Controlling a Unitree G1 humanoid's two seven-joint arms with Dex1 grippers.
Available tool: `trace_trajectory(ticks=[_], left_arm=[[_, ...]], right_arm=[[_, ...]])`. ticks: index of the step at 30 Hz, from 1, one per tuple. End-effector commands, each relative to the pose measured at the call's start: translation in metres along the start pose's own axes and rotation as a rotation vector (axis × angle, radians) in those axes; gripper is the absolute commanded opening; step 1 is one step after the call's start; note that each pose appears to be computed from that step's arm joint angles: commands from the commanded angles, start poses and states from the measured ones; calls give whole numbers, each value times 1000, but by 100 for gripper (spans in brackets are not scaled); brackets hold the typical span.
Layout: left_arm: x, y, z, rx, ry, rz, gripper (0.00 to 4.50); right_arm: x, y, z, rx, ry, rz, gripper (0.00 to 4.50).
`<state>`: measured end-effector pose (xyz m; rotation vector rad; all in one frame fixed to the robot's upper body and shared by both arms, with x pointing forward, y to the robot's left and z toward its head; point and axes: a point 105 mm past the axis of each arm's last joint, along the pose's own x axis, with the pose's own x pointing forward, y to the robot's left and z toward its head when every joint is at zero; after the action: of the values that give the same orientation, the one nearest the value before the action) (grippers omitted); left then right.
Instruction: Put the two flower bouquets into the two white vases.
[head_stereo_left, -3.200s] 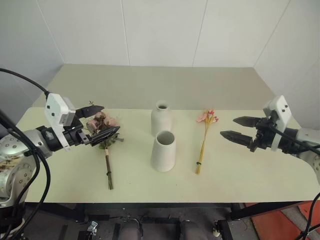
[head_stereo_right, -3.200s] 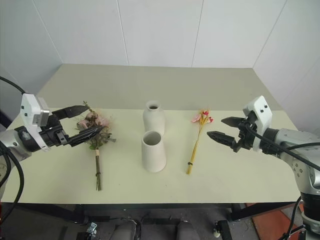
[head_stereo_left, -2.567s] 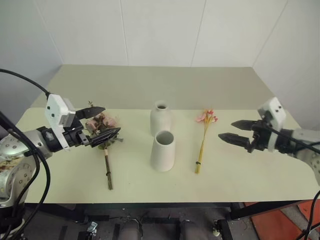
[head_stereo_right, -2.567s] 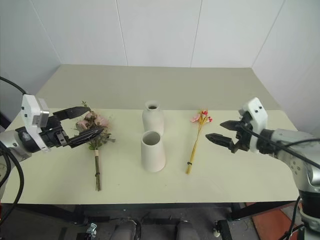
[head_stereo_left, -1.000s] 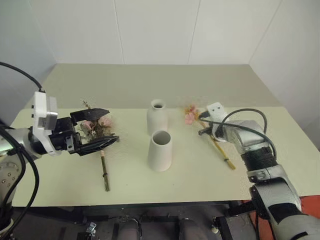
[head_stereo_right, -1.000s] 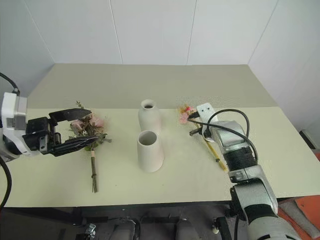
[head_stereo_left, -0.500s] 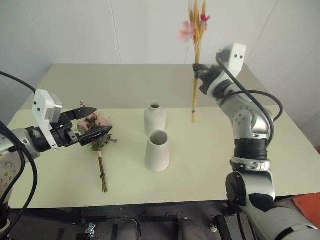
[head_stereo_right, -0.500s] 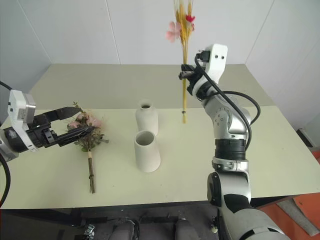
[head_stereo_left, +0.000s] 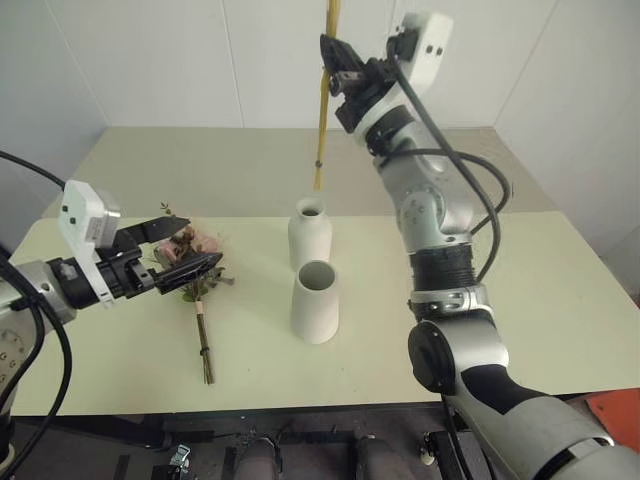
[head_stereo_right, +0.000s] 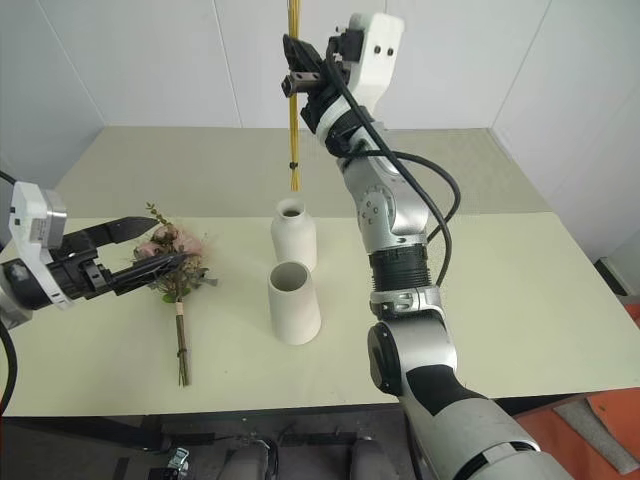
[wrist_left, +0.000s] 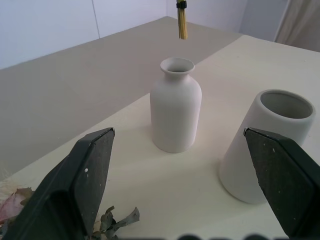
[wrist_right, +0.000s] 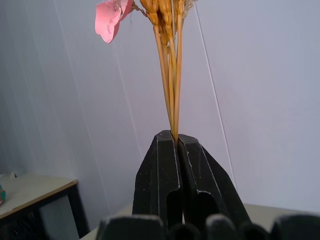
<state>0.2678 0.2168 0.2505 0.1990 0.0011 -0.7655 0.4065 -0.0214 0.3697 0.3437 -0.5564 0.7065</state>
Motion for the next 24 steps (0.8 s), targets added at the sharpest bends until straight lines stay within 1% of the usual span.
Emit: trace_trajectory(ticks=[1, 8, 14, 18, 20, 24], left_arm=[[-3, -5, 13, 46, -40, -2, 450], [-3, -5, 13, 50, -38, 2, 450], [-3, -5, 12, 52, -33, 2, 450], [-3, -5, 12, 50, -32, 1, 450], [-2, -4, 12, 48, -31, 1, 450], [-2, -3, 10, 44, -27, 2, 450]], right_arm=[[7, 12, 6, -22, -43, 39, 4], [-1, 14, -26, -35, 14, 51, 4], [-19, 22, -43, -41, 35, 89, 4], [-41, 18, -52, -54, 58, 80, 103], [-51, 16, -52, -69, 65, 74, 169], [-67, 13, -50, -84, 82, 73, 315]])
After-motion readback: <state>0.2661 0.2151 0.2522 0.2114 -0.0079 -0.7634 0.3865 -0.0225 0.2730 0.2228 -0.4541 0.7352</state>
